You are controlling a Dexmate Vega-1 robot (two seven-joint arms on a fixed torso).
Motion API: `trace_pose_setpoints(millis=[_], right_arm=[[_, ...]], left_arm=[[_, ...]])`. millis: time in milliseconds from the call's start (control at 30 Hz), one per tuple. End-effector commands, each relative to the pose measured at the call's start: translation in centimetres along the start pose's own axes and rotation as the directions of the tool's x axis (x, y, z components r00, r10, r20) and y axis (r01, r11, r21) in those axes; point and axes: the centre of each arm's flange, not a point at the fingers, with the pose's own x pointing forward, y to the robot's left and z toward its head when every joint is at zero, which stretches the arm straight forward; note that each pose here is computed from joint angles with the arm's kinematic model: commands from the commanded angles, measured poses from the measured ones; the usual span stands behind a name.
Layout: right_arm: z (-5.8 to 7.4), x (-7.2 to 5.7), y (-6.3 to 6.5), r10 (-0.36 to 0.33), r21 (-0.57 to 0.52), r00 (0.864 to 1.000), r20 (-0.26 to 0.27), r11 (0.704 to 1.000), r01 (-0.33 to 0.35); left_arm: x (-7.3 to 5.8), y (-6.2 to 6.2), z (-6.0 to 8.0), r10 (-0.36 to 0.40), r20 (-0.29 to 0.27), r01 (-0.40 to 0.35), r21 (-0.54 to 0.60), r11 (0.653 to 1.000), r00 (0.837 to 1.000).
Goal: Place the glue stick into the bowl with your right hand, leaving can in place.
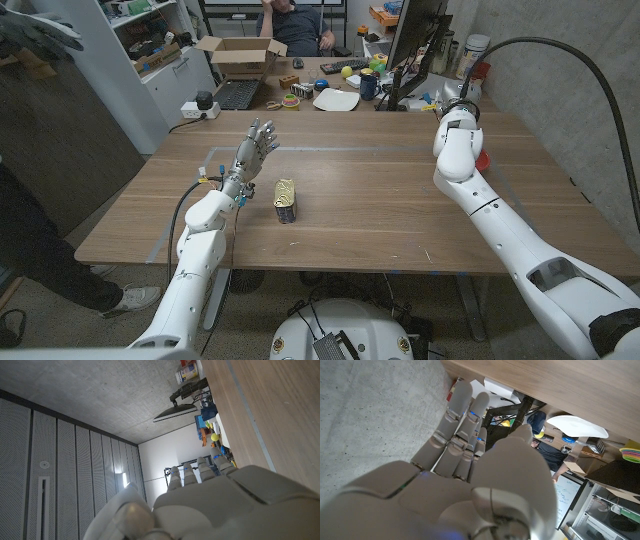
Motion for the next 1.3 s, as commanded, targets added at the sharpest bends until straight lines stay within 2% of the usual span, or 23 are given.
trace_pose_setpoints(millis=[33,167,600,1033,1300], right_arm=[[0.0,-1.1,-1.0,-0.070,0.020,0.997,0.018,0.997,0.070],[0.2,-1.5,-1.2,-0.100,0.028,0.995,0.021,0.995,0.099],[0.5,-2.0,-1.9,-0.117,0.047,0.993,0.034,0.992,0.115],[1.1,-2.5,-2.5,-0.171,0.074,0.984,0.055,0.983,0.167],[1.2,-2.5,-2.3,-0.163,0.084,0.985,0.056,0.984,0.158]], left_arm=[[-0.6,-0.2,0.4,-0.002,0.005,0.002,0.002,1.000,1.000],[-0.7,-0.2,0.4,-0.001,0.007,0.001,0.003,1.000,1.000],[-0.8,-0.1,0.5,0.001,0.014,-0.001,0.000,1.000,1.000],[-0.9,0.2,0.5,0.003,0.016,-0.003,-0.004,1.000,1.000],[-1.0,0.3,0.4,0.004,0.015,-0.004,-0.006,1.000,1.000]])
